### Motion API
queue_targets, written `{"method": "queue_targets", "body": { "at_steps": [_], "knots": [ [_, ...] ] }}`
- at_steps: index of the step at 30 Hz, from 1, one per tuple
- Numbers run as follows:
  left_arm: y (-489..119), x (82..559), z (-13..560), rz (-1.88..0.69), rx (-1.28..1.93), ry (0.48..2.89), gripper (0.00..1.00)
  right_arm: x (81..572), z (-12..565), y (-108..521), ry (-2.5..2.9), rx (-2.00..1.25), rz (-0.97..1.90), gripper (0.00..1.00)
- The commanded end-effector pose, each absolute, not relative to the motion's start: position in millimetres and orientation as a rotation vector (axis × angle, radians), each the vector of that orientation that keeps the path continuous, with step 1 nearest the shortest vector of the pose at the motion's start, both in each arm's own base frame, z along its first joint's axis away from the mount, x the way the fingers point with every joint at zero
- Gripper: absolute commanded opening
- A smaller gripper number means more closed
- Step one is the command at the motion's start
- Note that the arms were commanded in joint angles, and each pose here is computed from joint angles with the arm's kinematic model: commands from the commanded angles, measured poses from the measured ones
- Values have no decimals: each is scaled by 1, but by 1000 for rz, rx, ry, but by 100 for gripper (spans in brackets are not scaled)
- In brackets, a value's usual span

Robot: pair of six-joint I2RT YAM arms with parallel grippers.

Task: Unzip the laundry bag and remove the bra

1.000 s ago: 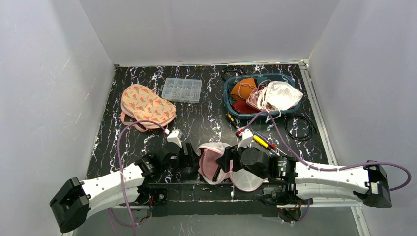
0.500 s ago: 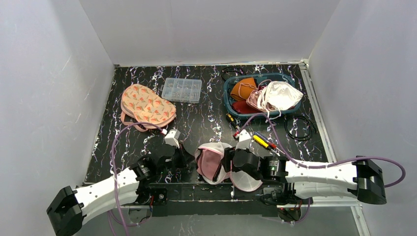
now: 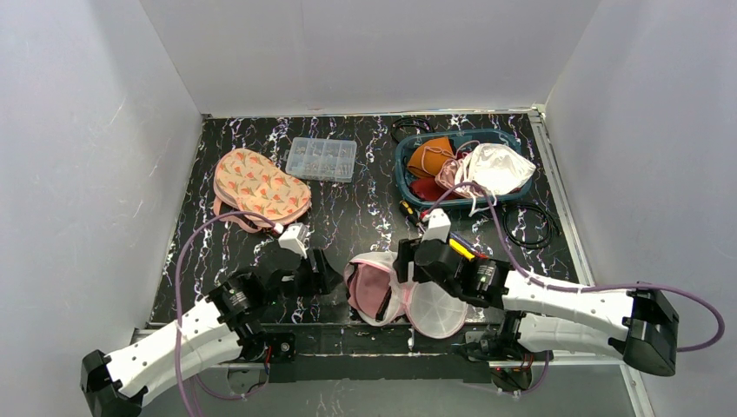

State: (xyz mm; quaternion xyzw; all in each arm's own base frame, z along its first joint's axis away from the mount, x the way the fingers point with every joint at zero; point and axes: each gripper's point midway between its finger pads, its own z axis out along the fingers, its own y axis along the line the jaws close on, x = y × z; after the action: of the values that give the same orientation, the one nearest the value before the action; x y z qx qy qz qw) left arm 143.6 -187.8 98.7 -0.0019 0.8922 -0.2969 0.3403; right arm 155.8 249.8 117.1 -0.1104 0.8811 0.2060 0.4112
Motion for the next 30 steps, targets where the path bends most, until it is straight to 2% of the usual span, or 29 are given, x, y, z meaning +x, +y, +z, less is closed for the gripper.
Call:
{"method": "queue_targets", "body": {
  "at_steps": [1, 6, 8, 12, 18, 25, 30],
  "knots": [
    [-187, 133, 123, -812, 35, 2341, 70, 168, 146, 253, 2172, -279, 614, 84],
    [-207, 127, 141, -935, 82, 2339, 76, 161, 149, 262, 2147, -342, 700, 87],
    [-214, 123, 142, -961, 111, 2369, 88, 158, 146, 265, 2151, -350, 731, 87],
    [-226, 121, 135, -970, 141, 2416, 89, 154, 141, 267, 2155, -351, 763, 88],
    [-240, 117, 121, -987, 163, 2487, 79, 152, 135, 270, 2174, -371, 766, 88],
    [-250, 115, 112, -955, 214, 2531, 76, 151, 130, 268, 2186, -365, 760, 88],
    [-252, 116, 102, -903, 235, 2570, 58, 150, 128, 267, 2194, -358, 756, 88]
  ]
}}
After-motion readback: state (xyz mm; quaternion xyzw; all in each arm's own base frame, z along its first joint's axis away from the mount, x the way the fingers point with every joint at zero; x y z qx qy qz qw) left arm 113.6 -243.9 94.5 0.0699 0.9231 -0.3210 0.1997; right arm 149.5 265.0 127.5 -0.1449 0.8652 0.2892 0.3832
